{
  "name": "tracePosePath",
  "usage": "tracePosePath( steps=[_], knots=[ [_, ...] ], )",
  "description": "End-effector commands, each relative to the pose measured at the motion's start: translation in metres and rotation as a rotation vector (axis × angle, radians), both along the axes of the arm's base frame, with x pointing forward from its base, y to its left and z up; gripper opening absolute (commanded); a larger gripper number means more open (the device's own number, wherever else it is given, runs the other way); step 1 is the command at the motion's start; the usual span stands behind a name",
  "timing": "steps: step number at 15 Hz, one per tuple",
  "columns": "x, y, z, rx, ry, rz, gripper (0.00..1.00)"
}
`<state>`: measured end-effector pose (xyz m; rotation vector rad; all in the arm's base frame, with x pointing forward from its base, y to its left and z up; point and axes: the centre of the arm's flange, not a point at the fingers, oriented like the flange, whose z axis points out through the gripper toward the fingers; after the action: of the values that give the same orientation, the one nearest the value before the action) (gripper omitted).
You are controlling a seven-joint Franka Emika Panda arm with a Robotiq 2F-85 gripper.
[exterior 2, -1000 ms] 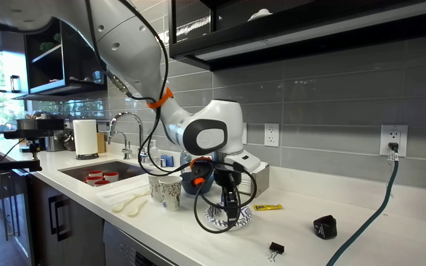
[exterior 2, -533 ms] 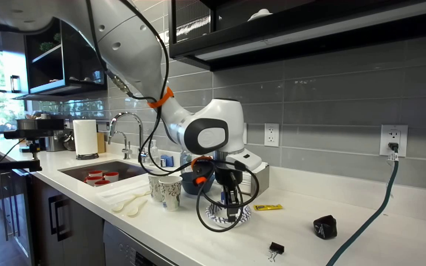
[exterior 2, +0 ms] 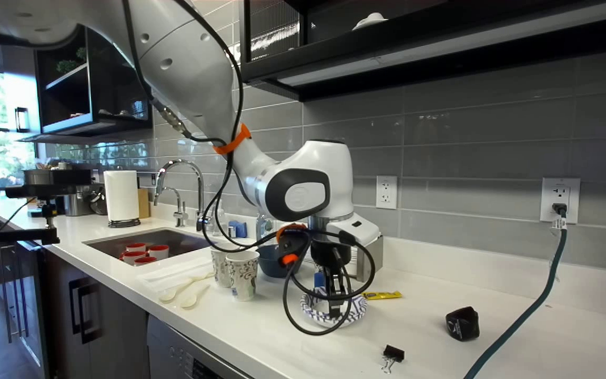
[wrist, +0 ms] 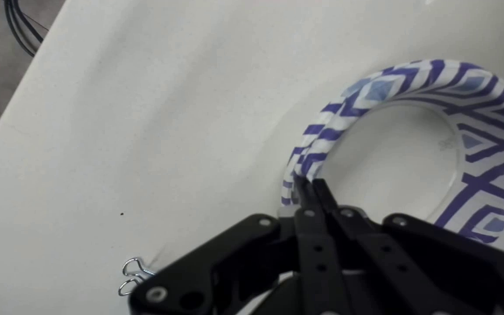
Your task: Pick up one paper bowl from the stack of paper bowls and put it on the kitchen counter
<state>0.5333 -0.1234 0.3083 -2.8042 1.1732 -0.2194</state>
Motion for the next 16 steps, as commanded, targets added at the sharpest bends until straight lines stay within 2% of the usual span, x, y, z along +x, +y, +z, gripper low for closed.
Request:
tracePosePath(
  steps=[1, 10, 16],
  knots=[
    [0.002, -0.002, 0.008, -0.002, -0.018, 0.015, 0.00],
    [-0.004, 0.001, 0.046, 0.023, -0.122, 0.033, 0.00],
    [-0.017, -0.003, 0.075, 0.097, -0.189, 0.040, 0.00]
  ],
)
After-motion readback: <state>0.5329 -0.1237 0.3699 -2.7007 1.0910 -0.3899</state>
